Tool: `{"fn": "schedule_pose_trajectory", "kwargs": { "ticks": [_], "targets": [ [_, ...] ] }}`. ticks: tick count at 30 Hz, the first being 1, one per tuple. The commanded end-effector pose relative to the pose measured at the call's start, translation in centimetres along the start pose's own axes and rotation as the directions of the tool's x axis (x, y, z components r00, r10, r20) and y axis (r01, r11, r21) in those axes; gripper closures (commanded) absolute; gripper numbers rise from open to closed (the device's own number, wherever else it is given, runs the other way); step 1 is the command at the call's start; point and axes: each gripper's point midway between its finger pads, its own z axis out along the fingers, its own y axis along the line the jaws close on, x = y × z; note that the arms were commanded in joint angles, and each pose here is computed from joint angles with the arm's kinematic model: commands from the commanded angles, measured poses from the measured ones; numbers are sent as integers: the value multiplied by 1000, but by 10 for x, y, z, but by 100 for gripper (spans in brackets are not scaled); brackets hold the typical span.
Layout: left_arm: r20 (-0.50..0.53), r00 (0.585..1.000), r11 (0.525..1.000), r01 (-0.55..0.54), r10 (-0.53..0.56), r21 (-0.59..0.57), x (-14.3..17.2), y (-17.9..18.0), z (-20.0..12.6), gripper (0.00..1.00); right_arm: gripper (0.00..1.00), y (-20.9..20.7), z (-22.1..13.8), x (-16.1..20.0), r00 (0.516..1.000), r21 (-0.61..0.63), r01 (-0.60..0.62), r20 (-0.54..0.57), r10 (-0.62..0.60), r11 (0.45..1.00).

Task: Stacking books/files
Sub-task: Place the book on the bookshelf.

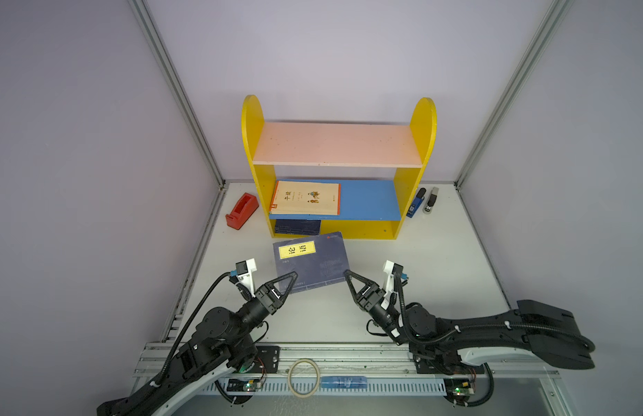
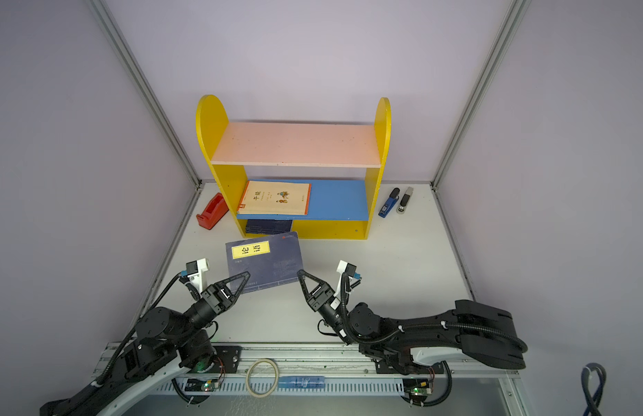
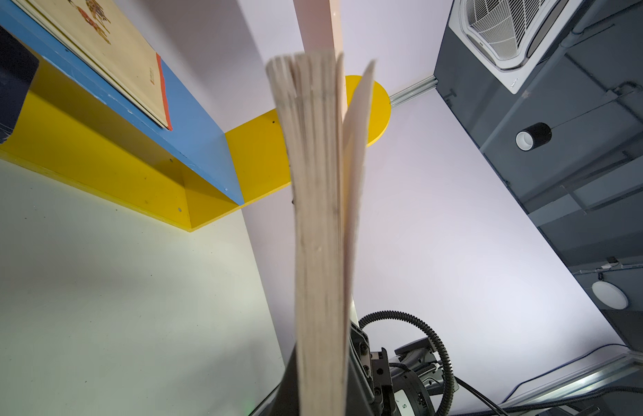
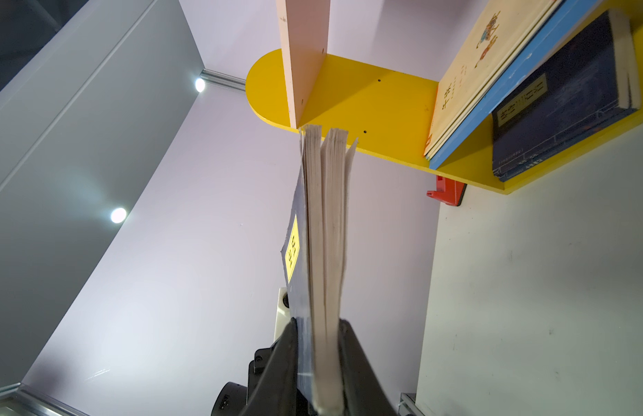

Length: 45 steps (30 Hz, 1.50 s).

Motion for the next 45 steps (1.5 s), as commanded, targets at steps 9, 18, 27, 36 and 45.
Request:
{"fn": "schedule_pose_trajectory", "kwargs": {
  "ticks": [9,18,27,36,45],
  "targets": [
    [4,1000,999,2,-2,49,-4,-15,-2,100,100,-2,2,4,1000,-2,-9,-13,9,1000],
    [132,991,952,12,31,-307,-38,29,-32,18,100,-70,-7,-18,975,235,-153,194,108,960],
    [209,940,830,-117,269,-545,-79,47,-72,0,100,-114,33,-10,965,231,-182,229,128,956],
    [108,947,799,-192,304,-569,-70,61,-75,0,100,-149,59,-5,971,216,-107,231,56,971],
    [-145,894,718,-429,424,-549,-9,54,-30,0,100,-156,53,-9,976,266,-100,213,42,959]
  ]
}}
